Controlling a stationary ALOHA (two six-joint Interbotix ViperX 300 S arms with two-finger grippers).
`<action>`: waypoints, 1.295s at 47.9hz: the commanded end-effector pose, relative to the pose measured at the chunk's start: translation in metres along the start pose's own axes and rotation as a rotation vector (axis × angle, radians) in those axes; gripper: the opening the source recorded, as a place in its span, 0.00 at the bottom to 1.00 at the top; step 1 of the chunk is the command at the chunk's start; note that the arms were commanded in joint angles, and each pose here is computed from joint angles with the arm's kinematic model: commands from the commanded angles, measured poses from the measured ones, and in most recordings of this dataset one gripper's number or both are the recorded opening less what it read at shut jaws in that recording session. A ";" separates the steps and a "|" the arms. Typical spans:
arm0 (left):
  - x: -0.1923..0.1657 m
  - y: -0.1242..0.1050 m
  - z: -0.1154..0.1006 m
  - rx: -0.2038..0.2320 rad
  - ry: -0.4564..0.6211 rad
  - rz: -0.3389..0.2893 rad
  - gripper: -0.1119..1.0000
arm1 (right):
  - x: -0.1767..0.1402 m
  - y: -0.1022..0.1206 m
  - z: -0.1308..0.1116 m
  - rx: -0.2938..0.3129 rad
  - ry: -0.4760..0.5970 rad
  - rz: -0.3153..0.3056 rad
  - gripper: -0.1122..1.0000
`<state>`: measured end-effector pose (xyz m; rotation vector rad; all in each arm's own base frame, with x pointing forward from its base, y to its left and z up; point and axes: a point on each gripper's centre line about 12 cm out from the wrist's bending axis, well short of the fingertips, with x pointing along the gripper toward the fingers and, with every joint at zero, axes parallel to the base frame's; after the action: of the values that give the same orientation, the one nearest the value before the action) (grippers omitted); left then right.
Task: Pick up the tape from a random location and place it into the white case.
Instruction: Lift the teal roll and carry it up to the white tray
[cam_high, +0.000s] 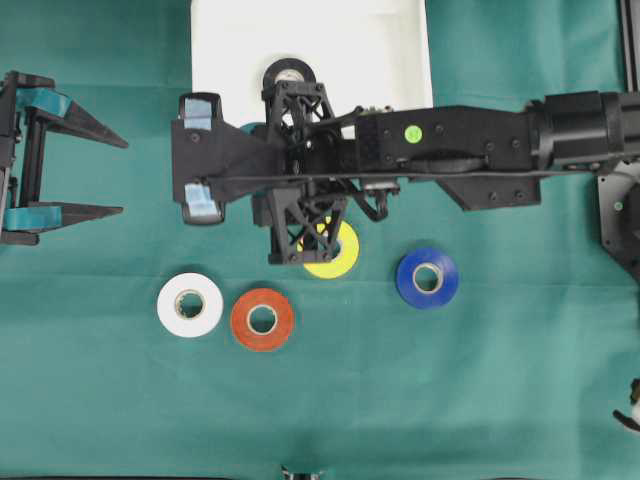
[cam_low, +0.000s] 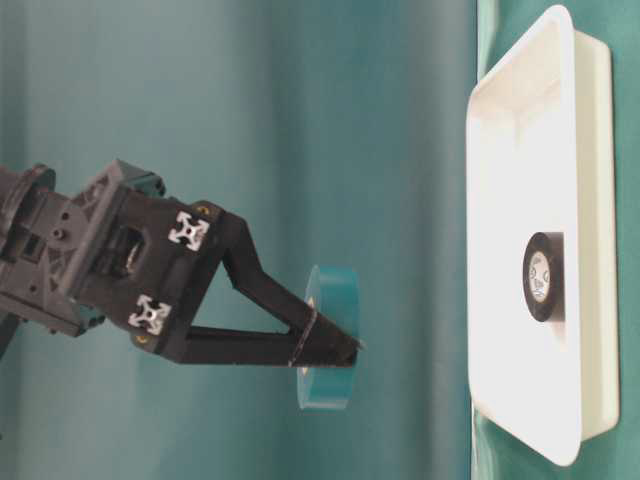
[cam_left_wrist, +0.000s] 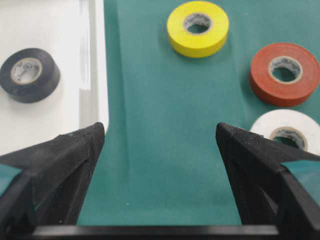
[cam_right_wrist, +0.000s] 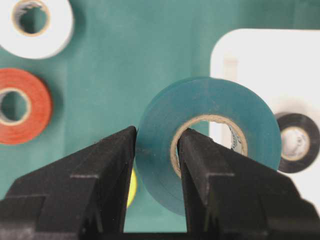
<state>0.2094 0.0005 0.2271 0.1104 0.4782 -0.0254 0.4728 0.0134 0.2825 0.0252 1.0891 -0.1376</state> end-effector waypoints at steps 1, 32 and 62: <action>0.000 0.000 0.005 0.000 -0.013 -0.002 0.98 | -0.028 -0.016 0.012 0.027 -0.074 -0.008 0.36; 0.000 0.000 0.004 0.000 -0.002 -0.003 0.98 | -0.024 -0.124 0.010 0.174 -0.071 -0.125 0.36; 0.000 0.000 0.004 -0.001 0.000 -0.002 0.98 | -0.021 -0.155 -0.017 0.235 -0.054 -0.158 0.36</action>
<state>0.2088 0.0005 0.2263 0.1103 0.4904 -0.0262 0.4403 -0.1323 0.2771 0.1441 1.0828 -0.3909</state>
